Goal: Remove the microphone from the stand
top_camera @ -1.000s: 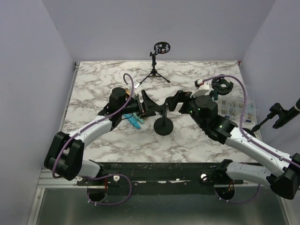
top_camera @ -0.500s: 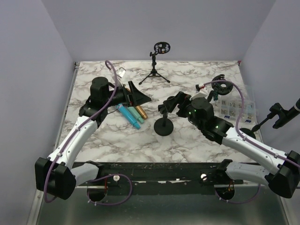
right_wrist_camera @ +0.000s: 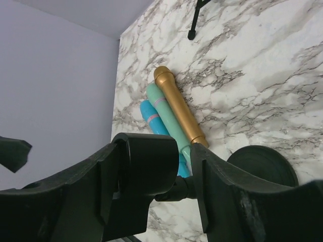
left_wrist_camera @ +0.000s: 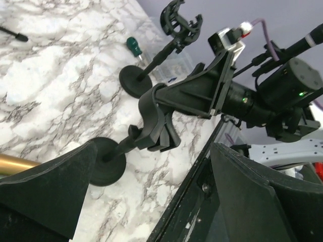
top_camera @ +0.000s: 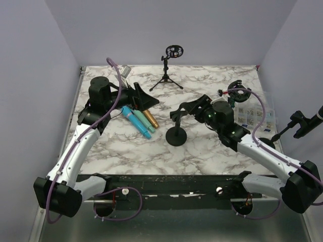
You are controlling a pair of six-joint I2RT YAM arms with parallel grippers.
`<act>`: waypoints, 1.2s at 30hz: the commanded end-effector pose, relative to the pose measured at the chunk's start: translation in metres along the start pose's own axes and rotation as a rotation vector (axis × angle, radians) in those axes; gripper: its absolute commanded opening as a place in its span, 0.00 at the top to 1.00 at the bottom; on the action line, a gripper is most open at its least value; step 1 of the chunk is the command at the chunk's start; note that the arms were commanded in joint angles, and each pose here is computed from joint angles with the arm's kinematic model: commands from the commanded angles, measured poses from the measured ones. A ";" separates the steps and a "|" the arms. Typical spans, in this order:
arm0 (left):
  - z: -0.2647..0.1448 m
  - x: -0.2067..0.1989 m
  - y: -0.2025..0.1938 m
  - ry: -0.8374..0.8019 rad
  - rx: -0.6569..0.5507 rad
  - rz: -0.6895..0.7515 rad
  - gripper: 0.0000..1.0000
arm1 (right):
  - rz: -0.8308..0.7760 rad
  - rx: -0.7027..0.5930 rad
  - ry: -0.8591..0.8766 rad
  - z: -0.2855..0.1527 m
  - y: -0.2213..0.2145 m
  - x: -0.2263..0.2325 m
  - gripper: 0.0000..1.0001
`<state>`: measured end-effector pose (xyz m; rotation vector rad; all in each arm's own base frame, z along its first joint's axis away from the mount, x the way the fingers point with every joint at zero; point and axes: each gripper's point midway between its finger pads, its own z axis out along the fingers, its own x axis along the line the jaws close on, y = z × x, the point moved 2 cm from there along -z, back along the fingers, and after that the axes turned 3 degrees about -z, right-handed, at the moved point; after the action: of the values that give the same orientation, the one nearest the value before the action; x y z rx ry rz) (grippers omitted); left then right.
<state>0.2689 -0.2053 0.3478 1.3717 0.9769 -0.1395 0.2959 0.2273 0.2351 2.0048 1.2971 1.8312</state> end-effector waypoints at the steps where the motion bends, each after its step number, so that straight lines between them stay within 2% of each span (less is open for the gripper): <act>1: -0.002 0.017 -0.009 0.043 -0.014 0.077 0.02 | 0.043 0.047 0.089 0.009 -0.004 0.015 0.40; 4: -0.003 0.026 -0.015 0.072 -0.017 0.110 0.01 | 0.049 0.071 0.120 0.016 -0.006 0.024 0.52; 10: -0.011 0.035 -0.017 0.135 -0.044 0.164 0.01 | 0.029 0.041 0.137 0.027 0.006 0.034 0.98; 19: -0.019 0.042 -0.015 0.200 -0.066 0.203 0.01 | -0.016 0.025 0.158 0.065 0.040 0.044 0.99; 30: -0.027 0.045 -0.008 0.239 -0.107 0.227 0.01 | -0.310 -0.028 0.097 0.074 0.078 0.061 0.99; 36: -0.025 0.051 -0.010 0.254 -0.102 0.205 0.01 | -0.490 -0.082 -0.075 0.090 0.108 0.049 0.99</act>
<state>0.2769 -0.1680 0.3158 1.4118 0.9999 0.2199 0.3975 0.2450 0.2954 1.6288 1.5497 1.6772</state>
